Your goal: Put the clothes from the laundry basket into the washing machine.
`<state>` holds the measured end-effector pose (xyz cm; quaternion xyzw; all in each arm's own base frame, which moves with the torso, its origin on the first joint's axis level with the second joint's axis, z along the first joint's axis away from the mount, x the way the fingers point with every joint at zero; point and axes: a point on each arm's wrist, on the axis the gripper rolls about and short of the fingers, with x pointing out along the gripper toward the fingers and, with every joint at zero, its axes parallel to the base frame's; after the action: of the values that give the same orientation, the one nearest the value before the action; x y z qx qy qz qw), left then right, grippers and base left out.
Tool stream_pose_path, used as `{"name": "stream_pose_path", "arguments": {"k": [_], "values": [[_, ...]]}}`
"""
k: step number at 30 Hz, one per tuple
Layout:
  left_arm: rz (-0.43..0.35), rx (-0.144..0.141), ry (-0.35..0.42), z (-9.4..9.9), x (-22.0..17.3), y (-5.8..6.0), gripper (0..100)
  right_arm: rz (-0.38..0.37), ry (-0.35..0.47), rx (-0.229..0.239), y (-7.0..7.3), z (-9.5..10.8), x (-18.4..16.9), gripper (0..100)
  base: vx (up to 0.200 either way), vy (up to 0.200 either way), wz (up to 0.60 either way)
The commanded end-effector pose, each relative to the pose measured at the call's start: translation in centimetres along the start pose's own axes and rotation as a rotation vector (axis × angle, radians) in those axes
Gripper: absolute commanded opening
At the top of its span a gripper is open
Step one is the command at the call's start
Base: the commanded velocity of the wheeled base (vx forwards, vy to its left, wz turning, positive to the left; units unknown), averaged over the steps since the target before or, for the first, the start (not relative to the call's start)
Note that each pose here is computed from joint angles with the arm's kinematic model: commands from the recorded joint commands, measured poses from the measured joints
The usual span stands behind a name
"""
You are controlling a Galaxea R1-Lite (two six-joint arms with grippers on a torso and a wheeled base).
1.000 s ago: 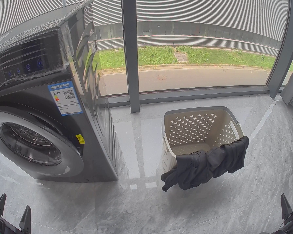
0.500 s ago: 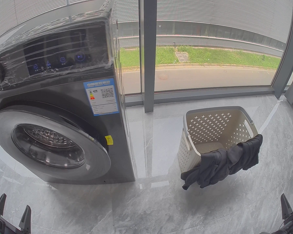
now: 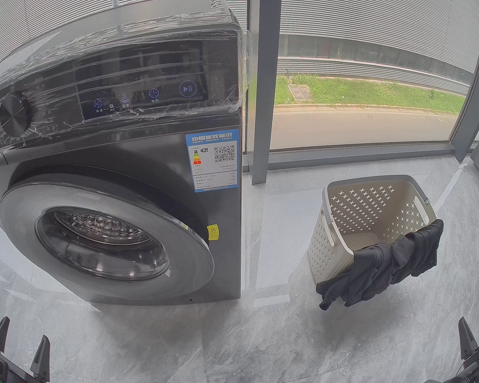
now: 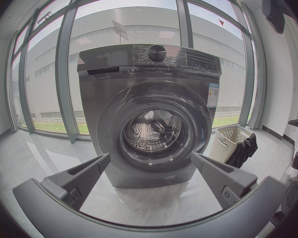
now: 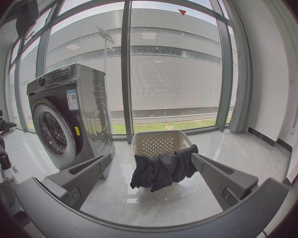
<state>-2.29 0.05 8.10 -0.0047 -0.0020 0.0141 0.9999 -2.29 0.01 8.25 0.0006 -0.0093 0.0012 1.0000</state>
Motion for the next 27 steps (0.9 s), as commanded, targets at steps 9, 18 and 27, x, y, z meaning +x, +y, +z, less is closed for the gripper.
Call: {"name": "stream_pose_path", "arguments": {"k": [9,18,27], "values": [[-0.002,-0.004,0.002,-0.49,0.01,0.01,100,0.001,0.002,0.0,0.0,-0.53,0.0,100,0.0,0.044,0.0],[-0.001,-0.004,0.002,-0.49,0.01,0.01,100,0.001,0.002,-0.001,0.0,-0.53,0.0,100,0.0,0.2,0.0],[-0.001,-0.001,0.002,-0.49,0.01,0.01,100,0.001,0.002,-0.001,0.0,-0.53,0.0,100,0.0,0.156,0.0]]}}
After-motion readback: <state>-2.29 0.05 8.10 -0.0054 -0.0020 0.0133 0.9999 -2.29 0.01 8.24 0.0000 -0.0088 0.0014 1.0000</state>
